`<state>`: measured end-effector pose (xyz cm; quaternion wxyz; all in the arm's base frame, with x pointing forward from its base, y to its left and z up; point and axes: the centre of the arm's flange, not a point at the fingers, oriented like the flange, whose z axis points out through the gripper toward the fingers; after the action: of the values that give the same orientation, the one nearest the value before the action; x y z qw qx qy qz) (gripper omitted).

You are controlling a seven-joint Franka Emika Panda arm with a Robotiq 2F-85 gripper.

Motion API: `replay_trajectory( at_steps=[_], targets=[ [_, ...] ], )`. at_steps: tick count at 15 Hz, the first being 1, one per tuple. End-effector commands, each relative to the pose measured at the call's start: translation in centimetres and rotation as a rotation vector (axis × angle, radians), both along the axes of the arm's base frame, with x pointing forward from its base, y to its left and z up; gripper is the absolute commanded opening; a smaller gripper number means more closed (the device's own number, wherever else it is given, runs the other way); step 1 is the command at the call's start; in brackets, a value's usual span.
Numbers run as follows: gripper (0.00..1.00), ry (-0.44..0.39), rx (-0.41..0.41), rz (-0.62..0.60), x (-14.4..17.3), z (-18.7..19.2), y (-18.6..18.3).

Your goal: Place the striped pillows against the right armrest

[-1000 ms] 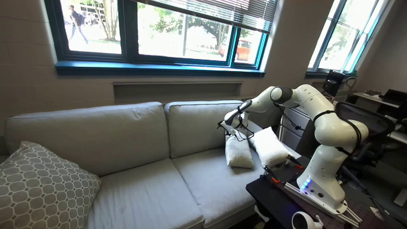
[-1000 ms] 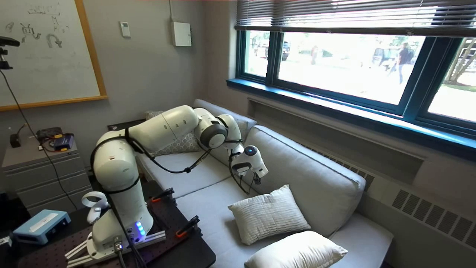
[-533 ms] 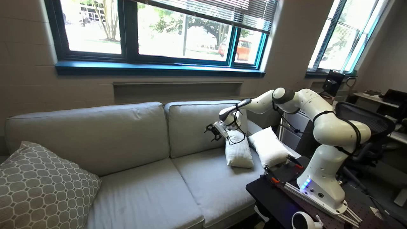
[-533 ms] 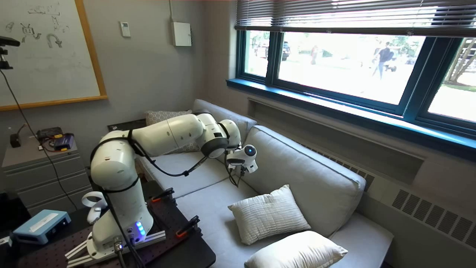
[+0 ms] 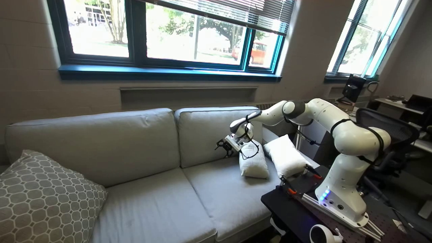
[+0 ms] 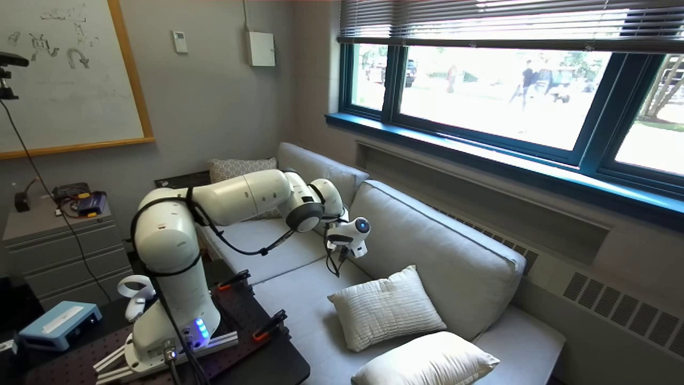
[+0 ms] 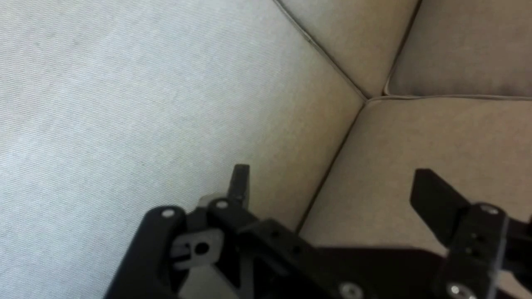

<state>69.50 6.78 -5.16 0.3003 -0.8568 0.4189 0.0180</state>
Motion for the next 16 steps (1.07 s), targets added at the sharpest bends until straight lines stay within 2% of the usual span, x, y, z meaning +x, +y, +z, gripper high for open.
replay_trajectory(
  at_steps=[1,5,9,11,16],
  targets=[
    [1.0,0.065,-0.113,0.047,1.5,-2.1,1.4],
    [1.0,0.186,-0.322,0.118,-0.1,-0.8,3.8],
    [1.0,0.272,-0.54,0.127,-1.1,-2.0,5.2],
    [1.0,0.302,-0.656,0.119,-1.3,-2.9,4.9],
    [1.0,0.359,-0.942,0.087,-1.7,-5.0,1.2]
  ],
)
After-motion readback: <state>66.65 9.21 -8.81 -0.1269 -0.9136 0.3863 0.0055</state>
